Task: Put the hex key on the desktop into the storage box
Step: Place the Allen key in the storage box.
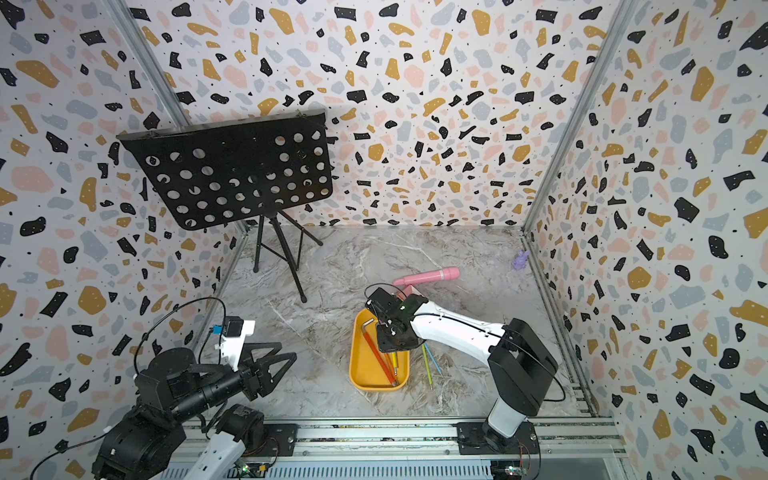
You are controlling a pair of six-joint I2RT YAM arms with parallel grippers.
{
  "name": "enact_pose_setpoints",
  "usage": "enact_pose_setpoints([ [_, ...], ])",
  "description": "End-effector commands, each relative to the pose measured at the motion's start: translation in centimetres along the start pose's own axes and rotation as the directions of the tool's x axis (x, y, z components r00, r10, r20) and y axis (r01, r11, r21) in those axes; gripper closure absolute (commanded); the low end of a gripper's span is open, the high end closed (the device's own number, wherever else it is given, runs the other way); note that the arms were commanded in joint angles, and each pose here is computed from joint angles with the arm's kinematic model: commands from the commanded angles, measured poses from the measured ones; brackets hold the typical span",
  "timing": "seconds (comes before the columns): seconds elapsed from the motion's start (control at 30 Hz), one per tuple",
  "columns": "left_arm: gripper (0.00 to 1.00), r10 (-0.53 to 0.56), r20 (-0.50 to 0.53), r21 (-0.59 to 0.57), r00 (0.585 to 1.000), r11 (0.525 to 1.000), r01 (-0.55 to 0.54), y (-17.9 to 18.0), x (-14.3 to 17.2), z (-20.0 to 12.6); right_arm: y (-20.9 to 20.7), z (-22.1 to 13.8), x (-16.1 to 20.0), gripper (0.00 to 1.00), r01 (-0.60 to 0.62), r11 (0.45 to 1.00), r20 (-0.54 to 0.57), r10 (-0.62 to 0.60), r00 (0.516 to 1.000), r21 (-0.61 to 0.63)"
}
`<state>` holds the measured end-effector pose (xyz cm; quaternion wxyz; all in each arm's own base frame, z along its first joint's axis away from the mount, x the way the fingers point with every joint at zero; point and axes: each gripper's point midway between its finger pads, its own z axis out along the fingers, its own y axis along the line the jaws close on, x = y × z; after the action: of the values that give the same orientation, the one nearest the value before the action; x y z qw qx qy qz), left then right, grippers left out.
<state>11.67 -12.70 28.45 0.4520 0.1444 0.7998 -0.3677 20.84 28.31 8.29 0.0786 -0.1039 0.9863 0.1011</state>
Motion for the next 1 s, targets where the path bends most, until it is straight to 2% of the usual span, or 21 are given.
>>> enact_pose_setpoints([
  [0.0,0.28,0.032,0.036,0.013,0.999,0.999,-0.032,-0.3,-0.9,0.1,0.7,-0.4,-0.7,1.00,-0.018,1.000,0.008,0.019,1.000,-0.012],
  [0.47,0.28,0.032,0.037,0.013,0.999,0.999,-0.032,-0.3,-0.8,0.1,-0.9,2.9,-0.8,1.00,-0.023,0.995,-0.034,0.026,0.999,0.093],
  [0.87,0.28,0.032,0.038,0.012,0.999,0.999,-0.032,-0.2,-0.8,0.1,-1.6,3.9,-0.9,1.00,-0.028,0.991,-0.042,0.033,0.999,0.129],
  [0.97,0.28,0.032,0.036,0.014,0.999,0.999,-0.032,-0.3,-0.8,0.1,-1.6,3.8,-1.0,0.91,-0.025,0.991,-0.038,0.030,0.999,0.129],
])
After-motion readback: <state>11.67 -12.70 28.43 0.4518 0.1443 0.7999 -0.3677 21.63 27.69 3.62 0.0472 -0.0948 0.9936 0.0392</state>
